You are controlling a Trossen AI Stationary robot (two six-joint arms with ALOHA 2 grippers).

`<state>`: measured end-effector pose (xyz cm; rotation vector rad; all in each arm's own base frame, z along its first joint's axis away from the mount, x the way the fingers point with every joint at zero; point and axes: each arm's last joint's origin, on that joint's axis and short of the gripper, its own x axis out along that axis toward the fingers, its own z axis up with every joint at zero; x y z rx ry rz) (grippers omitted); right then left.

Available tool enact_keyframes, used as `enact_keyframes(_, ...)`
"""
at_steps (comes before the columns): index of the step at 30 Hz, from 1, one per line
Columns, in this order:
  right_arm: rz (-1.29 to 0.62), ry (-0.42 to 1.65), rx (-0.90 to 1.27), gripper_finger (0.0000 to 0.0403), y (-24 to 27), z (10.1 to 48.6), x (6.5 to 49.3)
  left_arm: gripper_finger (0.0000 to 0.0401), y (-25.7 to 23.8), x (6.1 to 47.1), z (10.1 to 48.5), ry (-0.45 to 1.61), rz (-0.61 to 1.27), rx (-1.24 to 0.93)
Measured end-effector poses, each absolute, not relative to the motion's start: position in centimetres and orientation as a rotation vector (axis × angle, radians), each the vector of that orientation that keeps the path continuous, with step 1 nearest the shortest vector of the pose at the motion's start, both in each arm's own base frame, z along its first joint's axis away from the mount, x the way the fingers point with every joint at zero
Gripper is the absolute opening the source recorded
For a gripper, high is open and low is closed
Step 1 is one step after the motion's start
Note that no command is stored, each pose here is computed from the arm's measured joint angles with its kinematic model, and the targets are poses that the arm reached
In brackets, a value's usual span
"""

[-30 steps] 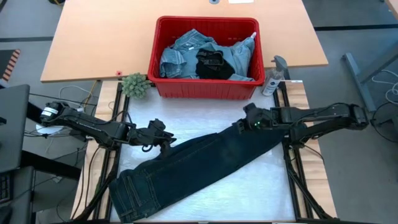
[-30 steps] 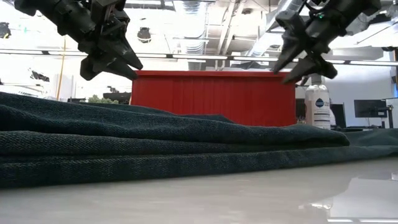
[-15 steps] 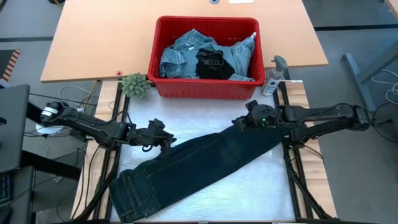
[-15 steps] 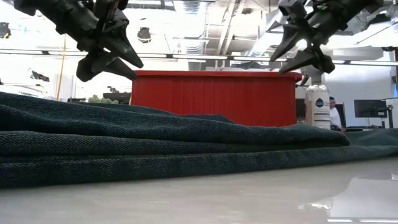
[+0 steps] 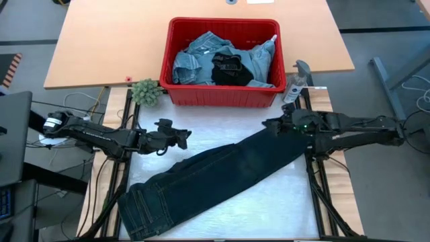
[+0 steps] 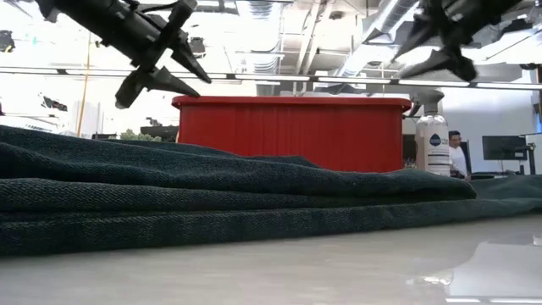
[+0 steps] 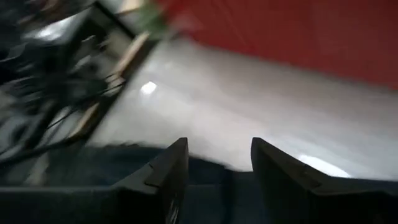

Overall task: Fold Laundry from Bin
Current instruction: Fold the black pants

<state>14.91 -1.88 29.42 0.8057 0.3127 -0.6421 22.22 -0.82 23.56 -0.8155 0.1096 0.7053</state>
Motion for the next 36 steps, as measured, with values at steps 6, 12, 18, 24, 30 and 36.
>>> enact_keyframes(6,-0.995,0.477,0.913,0.0200,-2.0,27.0,11.4,0.0134,0.1,23.5,25.7,-0.013,0.465,-0.842)
enact_keyframes(12,-1.324,0.683,0.924,0.0200,-1.9,25.2,9.3,0.0169,0.4,24.8,28.3,-0.113,0.285,-0.787)
enact_keyframes(18,-1.450,0.686,0.950,0.0225,-2.0,24.5,10.0,0.0220,0.9,27.0,30.8,-0.084,0.108,-0.719)
enact_keyframes(24,-1.625,0.667,0.938,0.0248,-3.3,23.3,11.8,0.0239,2.2,28.9,31.4,-0.024,-0.046,-0.750)
enact_keyframes(30,-1.824,0.675,0.920,0.0249,-5.7,21.2,13.9,0.0240,3.4,29.3,31.0,0.047,-0.166,-0.806)
enact_keyframes(36,-1.917,0.715,0.977,0.0249,-8.5,19.4,14.8,0.0240,4.1,28.7,31.7,0.036,-0.218,-0.805)
